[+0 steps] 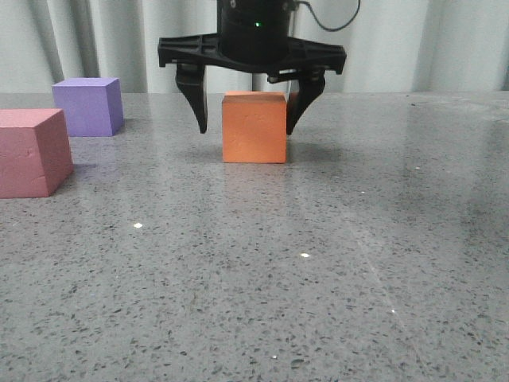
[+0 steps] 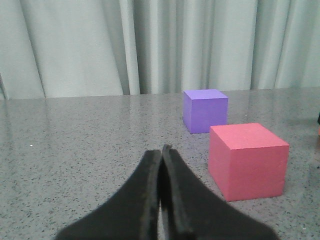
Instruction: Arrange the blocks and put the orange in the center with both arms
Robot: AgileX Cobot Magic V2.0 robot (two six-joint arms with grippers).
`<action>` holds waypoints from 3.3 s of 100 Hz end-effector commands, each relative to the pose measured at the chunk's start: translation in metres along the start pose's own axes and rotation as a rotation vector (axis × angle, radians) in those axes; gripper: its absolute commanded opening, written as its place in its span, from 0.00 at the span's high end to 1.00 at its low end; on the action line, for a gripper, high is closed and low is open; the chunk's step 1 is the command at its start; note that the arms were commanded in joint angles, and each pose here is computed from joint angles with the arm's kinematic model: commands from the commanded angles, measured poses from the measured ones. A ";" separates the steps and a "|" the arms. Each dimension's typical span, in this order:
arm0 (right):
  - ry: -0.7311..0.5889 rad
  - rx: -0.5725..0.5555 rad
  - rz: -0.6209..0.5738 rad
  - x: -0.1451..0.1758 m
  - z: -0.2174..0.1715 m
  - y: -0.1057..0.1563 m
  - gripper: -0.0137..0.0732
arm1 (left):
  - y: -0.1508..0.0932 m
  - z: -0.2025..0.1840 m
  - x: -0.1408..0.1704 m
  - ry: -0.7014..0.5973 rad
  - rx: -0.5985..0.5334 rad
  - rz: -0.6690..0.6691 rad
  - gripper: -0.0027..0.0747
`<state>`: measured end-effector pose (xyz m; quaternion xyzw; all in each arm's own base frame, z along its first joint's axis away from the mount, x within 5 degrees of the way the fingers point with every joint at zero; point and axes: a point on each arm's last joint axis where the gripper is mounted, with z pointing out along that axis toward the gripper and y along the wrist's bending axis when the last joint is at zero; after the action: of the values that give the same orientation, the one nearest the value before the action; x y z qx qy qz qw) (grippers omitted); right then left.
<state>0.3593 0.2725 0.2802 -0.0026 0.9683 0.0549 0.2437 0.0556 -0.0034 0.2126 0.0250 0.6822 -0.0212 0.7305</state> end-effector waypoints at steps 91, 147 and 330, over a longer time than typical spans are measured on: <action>-0.268 0.083 -0.163 -0.031 -0.173 -0.080 0.09 | -0.001 -0.001 0.009 -0.060 0.014 -0.008 0.99; -0.218 0.161 -0.048 0.051 -0.174 -0.200 0.09 | -0.001 -0.001 0.009 -0.060 0.014 -0.008 0.99; -0.128 0.049 -0.011 0.269 -0.205 -0.258 0.09 | -0.001 -0.001 0.009 -0.060 0.014 -0.008 0.99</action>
<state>0.0384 0.0013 0.3029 0.0008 0.9435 0.0394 0.3291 0.0556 -0.0034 0.2126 0.0250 0.6822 -0.0212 0.7305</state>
